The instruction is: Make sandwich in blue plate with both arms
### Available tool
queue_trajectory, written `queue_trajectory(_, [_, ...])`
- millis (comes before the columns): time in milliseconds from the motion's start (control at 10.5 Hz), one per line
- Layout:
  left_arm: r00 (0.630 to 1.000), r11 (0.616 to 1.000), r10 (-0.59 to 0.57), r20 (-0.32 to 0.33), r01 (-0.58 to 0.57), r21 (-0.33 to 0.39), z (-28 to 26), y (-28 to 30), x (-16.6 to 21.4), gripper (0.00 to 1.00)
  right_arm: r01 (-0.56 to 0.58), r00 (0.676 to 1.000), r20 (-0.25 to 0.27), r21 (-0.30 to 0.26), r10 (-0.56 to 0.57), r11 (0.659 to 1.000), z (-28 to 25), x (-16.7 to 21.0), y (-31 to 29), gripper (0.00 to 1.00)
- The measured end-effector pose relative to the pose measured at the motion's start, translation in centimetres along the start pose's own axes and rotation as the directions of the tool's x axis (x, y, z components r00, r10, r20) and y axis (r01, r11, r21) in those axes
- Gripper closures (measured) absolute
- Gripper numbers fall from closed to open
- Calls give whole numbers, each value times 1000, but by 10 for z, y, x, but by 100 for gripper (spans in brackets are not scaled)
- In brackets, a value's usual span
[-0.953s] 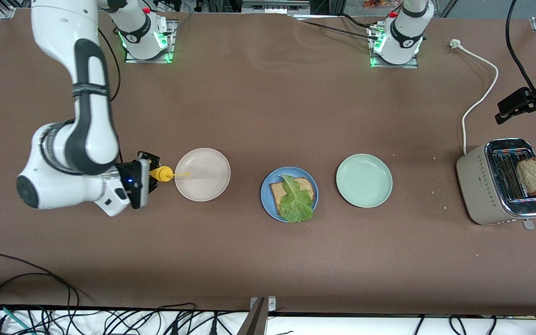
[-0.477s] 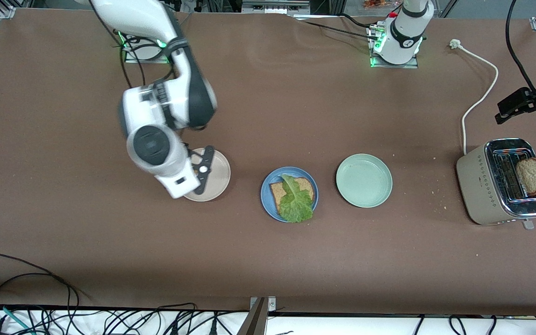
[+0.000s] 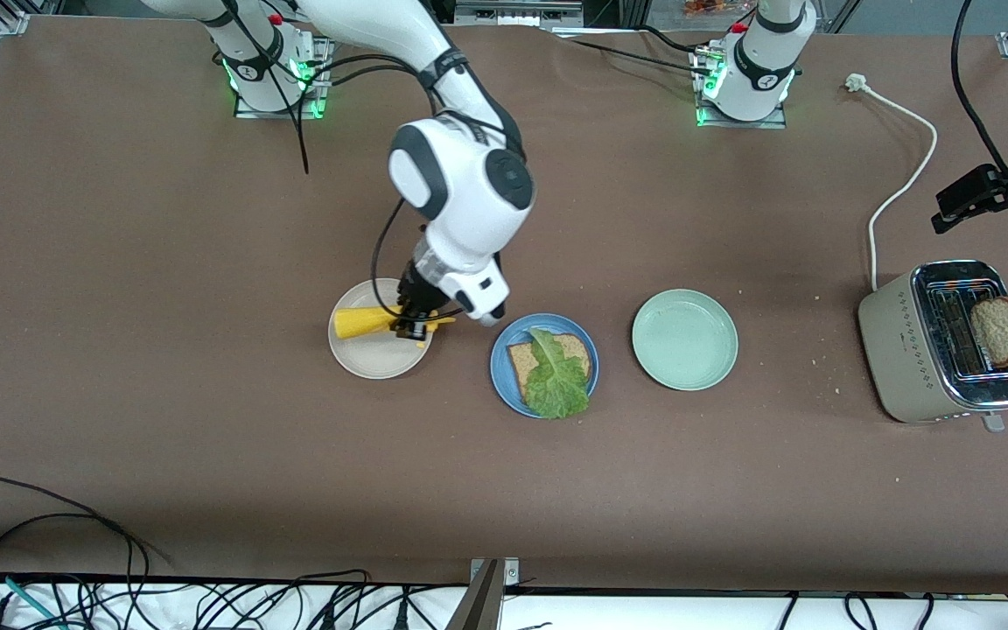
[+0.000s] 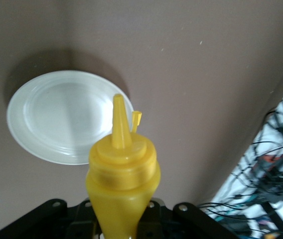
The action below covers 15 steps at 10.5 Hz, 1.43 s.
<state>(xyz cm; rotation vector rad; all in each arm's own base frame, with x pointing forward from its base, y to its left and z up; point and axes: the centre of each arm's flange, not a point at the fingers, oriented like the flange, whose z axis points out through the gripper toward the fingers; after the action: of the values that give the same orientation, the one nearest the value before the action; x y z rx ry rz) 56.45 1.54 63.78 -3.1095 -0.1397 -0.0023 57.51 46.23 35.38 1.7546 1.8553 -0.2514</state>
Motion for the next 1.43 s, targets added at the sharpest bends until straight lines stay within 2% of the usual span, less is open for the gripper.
queue_trajectory(286, [1000, 1000, -1, 0, 1, 0, 0, 0, 0, 0, 126, 984, 142, -163, -104, 979, -12, 68, -36, 90])
queue_trajectory(477, [1000, 1000, -1, 0, 1, 0, 0, 0, 0, 0, 124, 982, 163, -212, -90, 969, -17, 90, -50, 90])
queue_trajectory(763, [1000, 1000, -4, 0, 4, 0, 0, -2, 0, 0, 114, 983, 167, -227, -76, 967, -19, 87, -43, 90])
queue_trajectory(858, [1000, 1000, -8, 1, 8, 0, 0, -4, 0, 0, 100, 986, 151, -217, -68, 971, -21, 84, -41, 90])
queue_trajectory(953, [1000, 1000, -11, 2, 11, 0, 1, -6, 1, 0, 79, 990, 129, -180, -56, 980, -20, 79, -39, 90])
queue_trajectory(1144, [1000, 1000, -23, 11, 23, 1, 6, -13, 4, 0, 29, 999, 41, -78, -25, 997, -15, 51, -18, 90])
queue_trajectory(1335, [998, 998, -60, 35, 60, 0, 20, -34, 11, 0, -19, 992, -122, 65, 27, 998, -3, -3, 19, 90])
queue_trajectory(1430, [995, 996, -84, 51, 84, 0, 30, -49, 15, 0, -39, 973, -218, 149, 71, 988, 10, -36, 40, 90])
